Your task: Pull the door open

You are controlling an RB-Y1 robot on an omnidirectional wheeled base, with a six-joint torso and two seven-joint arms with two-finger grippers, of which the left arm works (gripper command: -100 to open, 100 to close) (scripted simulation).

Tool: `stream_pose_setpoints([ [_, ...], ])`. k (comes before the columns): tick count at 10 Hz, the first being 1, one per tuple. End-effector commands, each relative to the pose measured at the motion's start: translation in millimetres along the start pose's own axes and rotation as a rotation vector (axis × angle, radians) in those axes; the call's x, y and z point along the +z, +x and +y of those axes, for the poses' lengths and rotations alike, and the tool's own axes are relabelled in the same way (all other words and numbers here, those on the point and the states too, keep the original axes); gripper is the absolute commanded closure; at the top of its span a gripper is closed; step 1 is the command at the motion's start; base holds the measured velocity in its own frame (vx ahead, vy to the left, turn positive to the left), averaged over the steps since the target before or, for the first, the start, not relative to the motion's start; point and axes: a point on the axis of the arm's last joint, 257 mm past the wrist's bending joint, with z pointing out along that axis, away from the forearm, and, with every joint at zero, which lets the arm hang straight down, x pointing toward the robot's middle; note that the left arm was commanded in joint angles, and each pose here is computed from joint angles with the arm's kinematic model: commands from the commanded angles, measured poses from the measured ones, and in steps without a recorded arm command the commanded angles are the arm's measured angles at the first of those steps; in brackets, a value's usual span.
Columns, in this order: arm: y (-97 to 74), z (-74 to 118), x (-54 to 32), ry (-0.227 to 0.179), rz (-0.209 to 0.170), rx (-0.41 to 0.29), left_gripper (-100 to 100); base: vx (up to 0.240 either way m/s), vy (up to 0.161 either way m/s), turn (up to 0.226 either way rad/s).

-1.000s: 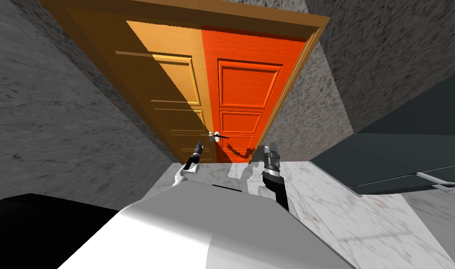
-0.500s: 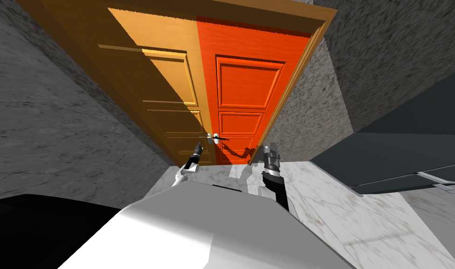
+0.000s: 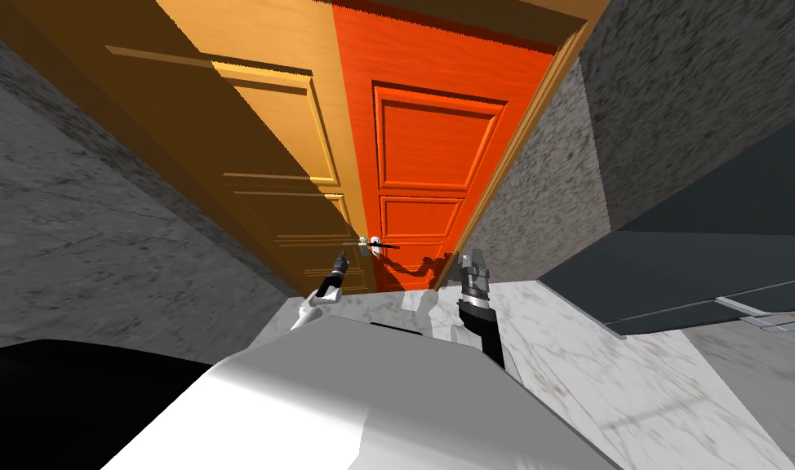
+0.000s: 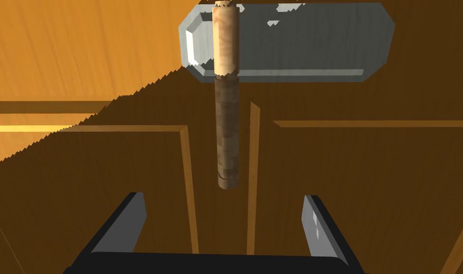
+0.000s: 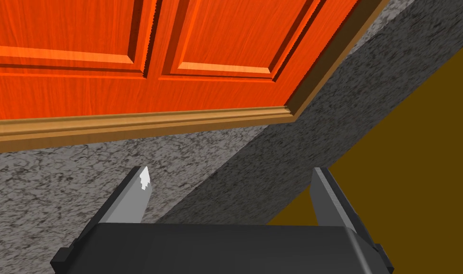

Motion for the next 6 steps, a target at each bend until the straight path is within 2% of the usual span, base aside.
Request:
stream_pose_setpoints([
  [1, -28.2, 1.3, -6.3, -0.004, -0.038, 0.002, -100, 0.153, -0.016, -0.082],
  [2, -28.2, 1.3, -6.3, -0.004, -0.038, 0.002, -100, 0.108, -0.020, -0.020],
  [3, -60.0, 3.8, -11.3, -0.009, -0.074, 0.007, -100, 0.150, 0.008, -0.114],
  [5, -81.0, 3.1, -13.9, -0.006, -0.096, 0.005, -100, 0.195, 0.056, -0.137],
  [6, -84.6, 1.8, -13.5, -0.002, -0.099, 0.002, -100, 0.182, 0.070, -0.122],
])
